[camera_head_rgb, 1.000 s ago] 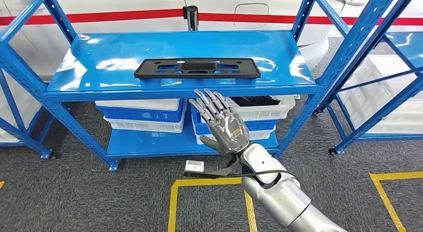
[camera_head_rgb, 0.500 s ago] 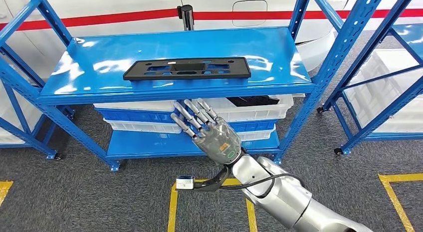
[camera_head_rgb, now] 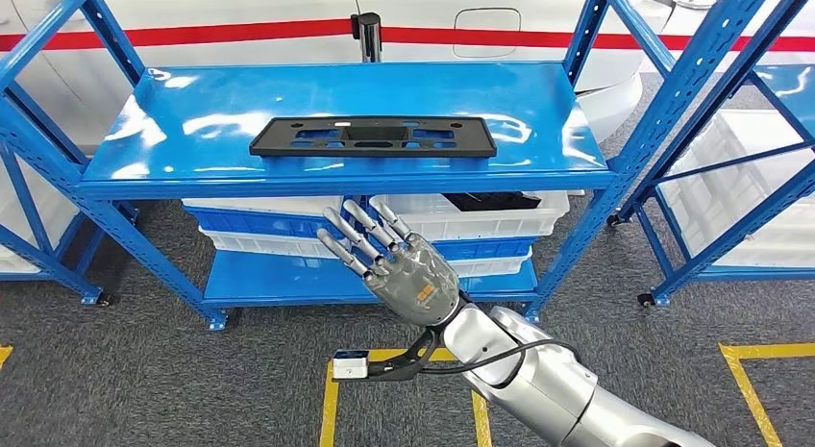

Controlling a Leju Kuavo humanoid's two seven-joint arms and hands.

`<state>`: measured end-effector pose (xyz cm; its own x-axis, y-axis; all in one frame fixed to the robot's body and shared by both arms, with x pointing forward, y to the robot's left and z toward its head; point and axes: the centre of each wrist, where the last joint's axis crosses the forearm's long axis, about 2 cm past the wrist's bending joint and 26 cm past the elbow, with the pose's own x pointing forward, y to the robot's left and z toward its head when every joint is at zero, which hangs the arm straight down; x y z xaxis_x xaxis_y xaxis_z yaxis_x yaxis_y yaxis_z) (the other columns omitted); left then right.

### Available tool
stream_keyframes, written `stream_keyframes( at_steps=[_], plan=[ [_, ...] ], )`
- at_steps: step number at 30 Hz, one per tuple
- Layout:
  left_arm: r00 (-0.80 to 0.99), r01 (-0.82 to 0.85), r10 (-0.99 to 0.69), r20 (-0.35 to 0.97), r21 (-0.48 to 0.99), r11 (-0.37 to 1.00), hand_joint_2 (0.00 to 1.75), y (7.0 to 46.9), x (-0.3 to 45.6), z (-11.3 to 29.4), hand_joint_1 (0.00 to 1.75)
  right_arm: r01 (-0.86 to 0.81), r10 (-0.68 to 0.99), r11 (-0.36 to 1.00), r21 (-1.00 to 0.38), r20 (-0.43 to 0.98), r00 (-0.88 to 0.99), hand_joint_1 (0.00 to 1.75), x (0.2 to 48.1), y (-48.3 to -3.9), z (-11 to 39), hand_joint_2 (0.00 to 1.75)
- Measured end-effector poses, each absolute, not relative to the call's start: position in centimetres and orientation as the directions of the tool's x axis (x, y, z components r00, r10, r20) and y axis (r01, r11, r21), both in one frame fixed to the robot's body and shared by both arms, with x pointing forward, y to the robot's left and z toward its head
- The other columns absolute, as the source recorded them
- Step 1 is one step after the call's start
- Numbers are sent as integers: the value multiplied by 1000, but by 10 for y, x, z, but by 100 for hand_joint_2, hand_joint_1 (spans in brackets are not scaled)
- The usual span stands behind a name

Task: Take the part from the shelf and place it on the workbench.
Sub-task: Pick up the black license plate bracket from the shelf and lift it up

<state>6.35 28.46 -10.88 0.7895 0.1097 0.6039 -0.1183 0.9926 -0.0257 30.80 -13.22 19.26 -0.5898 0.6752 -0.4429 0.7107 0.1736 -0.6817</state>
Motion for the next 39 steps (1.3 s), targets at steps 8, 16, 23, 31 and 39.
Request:
stream_keyframes(
  at_steps=[8, 16, 23, 31, 39],
  plan=[
    [795, -100, 94, 599, -23, 995, 0, 283, 63, -109, 0, 697, 709, 154, -700, -414, -572, 0, 302, -143, 180, 175],
    [803, -93, 87, 590, -20, 995, 0, 283, 59, -109, 0, 686, 701, 164, -709, -405, -586, 0, 296, -145, 172, 175],
    [810, -93, 86, 580, -17, 995, 0, 284, 55, -110, 0, 675, 688, 169, -718, -405, -602, 0, 292, -143, 169, 175],
    [799, -92, 86, 595, -21, 996, 0, 283, 62, -109, 0, 690, 699, 170, -704, -407, -588, 0, 299, -140, 180, 175],
    [796, -94, 90, 599, -25, 995, 0, 282, 65, -109, 0, 692, 687, 175, -701, -416, -596, 0, 301, -137, 183, 175]
  ],
)
